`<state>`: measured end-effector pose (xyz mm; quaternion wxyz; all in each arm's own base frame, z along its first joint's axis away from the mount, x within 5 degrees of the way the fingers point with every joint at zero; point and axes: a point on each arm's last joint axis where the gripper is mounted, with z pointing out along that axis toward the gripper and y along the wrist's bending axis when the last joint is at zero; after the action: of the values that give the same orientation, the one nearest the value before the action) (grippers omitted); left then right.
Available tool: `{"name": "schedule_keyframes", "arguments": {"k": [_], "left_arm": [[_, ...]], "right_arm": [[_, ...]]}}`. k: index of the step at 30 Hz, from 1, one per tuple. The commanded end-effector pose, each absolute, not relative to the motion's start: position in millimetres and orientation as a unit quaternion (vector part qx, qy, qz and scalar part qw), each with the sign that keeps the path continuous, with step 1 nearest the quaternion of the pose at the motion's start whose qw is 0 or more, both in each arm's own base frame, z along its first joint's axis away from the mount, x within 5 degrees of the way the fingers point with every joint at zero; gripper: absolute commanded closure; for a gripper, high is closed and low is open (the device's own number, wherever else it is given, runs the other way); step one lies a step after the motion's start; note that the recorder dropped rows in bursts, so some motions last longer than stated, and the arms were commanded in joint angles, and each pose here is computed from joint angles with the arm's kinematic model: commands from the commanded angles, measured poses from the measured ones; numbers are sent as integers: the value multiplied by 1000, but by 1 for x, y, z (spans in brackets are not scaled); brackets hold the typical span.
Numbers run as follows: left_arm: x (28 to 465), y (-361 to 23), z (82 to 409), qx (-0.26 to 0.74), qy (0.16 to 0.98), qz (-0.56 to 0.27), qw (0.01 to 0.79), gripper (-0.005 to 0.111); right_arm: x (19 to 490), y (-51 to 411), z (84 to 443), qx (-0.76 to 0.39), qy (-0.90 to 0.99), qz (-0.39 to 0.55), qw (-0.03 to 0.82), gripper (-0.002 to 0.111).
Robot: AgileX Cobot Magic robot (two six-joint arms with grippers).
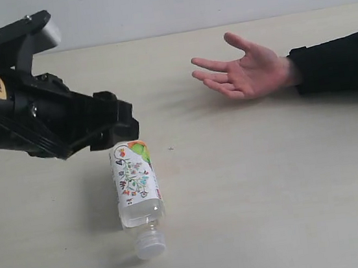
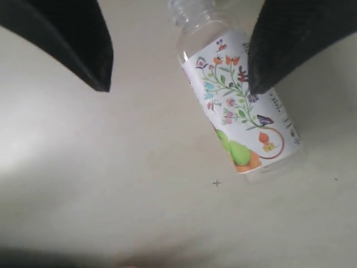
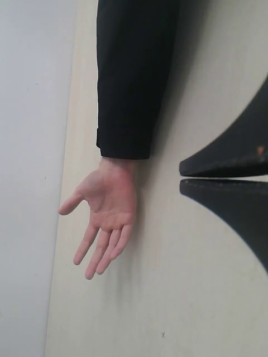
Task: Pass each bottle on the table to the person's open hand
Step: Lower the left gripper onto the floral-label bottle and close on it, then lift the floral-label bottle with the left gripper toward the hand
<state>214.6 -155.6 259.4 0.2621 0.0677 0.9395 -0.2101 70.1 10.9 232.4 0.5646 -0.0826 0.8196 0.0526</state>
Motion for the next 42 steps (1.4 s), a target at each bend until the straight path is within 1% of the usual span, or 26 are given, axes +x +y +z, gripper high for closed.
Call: {"name": "schedule_keyframes", "arguments": {"k": [1,3,5,7,9,12,14,15,22,30,35,42], "left_arm": [[224,-148,263,2,964,-141,228,39],[230,-143,260,-29,975,-83,203,39],[234,-143,255,-50,983,-49,172,39],[237,-146,247,-50,987,-33,149,39],[240,-152,236,-49,990,-20,130,34],[245,-166,217,-32,992,-16,118,20],[246,-175,207,-17,993,-19,119,13],[248,-178,205,-13,992,-24,122,13],[260,-193,206,-29,987,-69,146,12],[266,-197,187,-29,989,-59,132,12],[271,-203,175,-49,987,-74,134,12],[274,-205,159,-49,989,-65,120,12]], "right_arm": [[70,11,233,-84,814,55,572,107],[70,11,233,-84,814,55,572,107],[70,11,233,-84,814,55,572,107],[70,11,233,-84,814,55,572,107],[70,11,233,-84,814,55,572,107],[70,11,233,-84,814,55,572,107],[70,11,233,-84,814,55,572,107],[70,11,233,-84,814,55,572,107],[70,11,233,-84,814,55,572,107],[70,11,233,-84,814,55,572,107],[70,11,233,-84,814,55,572,107],[70,11,233,-84,814,55,572,107]]}}
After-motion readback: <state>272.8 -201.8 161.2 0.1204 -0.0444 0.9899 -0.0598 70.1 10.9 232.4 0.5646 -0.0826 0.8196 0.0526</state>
